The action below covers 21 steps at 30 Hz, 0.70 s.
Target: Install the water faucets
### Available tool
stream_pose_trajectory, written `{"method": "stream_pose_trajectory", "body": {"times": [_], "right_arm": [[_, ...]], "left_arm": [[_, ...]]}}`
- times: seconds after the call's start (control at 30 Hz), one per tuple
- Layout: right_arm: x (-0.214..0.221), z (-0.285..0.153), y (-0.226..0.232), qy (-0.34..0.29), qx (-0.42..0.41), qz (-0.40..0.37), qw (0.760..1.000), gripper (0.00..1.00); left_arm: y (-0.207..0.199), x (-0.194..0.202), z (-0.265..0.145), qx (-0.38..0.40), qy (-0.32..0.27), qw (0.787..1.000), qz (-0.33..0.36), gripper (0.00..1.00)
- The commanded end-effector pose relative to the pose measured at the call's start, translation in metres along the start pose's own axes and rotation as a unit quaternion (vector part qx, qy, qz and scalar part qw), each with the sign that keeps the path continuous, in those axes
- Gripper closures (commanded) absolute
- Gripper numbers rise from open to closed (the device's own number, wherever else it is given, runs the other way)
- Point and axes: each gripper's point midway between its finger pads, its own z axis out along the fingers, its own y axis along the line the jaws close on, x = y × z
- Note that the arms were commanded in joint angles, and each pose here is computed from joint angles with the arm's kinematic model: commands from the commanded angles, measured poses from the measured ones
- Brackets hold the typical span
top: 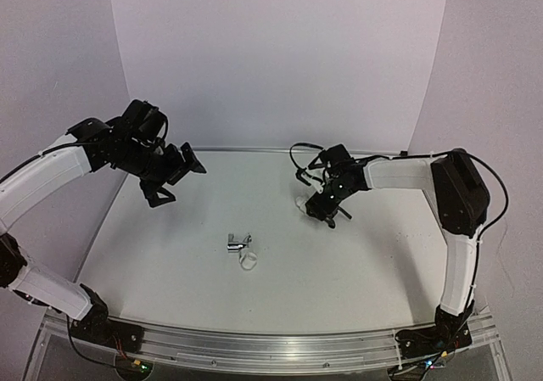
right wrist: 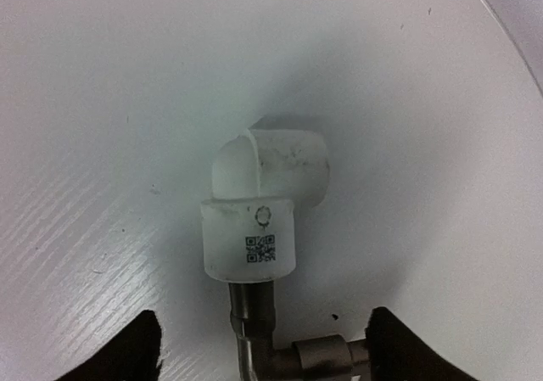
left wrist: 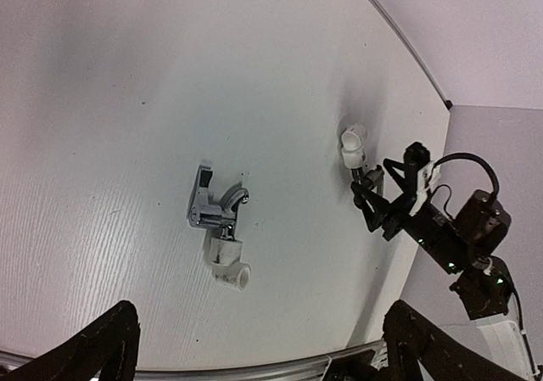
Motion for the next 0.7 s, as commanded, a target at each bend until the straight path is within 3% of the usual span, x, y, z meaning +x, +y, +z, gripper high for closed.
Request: {"method": "stream_pose_trajectory", "body": {"times": [0.0, 0.2, 0.37, 0.53, 0.67], "right_arm": [[-0.066, -0.081, -0.019, -0.104, 0.019, -0.007, 0.994, 0.04], [-0.120, -0.167, -0.044, -0.200, 0.017, 0.026, 0.979, 0.02], [-0.134, -0.237, -0.088, -0.264, 0.037, 0.080, 0.960, 0.02], [-0.104, -0.275, -0.146, -0.284, 0.073, 0.147, 0.945, 0.02], [-0.052, -0.269, -0.188, -0.259, 0.088, 0.219, 0.937, 0.02]], "left_arm": [[-0.032, -0.015, -0.019, 0.043, -0.001, 0.998, 0.047, 0.00], [-0.073, -0.058, -0.044, 0.077, -0.019, 0.989, 0.128, 0.00], [-0.062, -0.118, -0.052, 0.031, -0.076, 0.991, 0.106, 0.00], [-0.012, -0.168, -0.047, -0.027, -0.107, 0.990, 0.089, 0.00], [0.030, -0.170, -0.026, -0.066, -0.090, 0.989, 0.096, 0.00]]}}
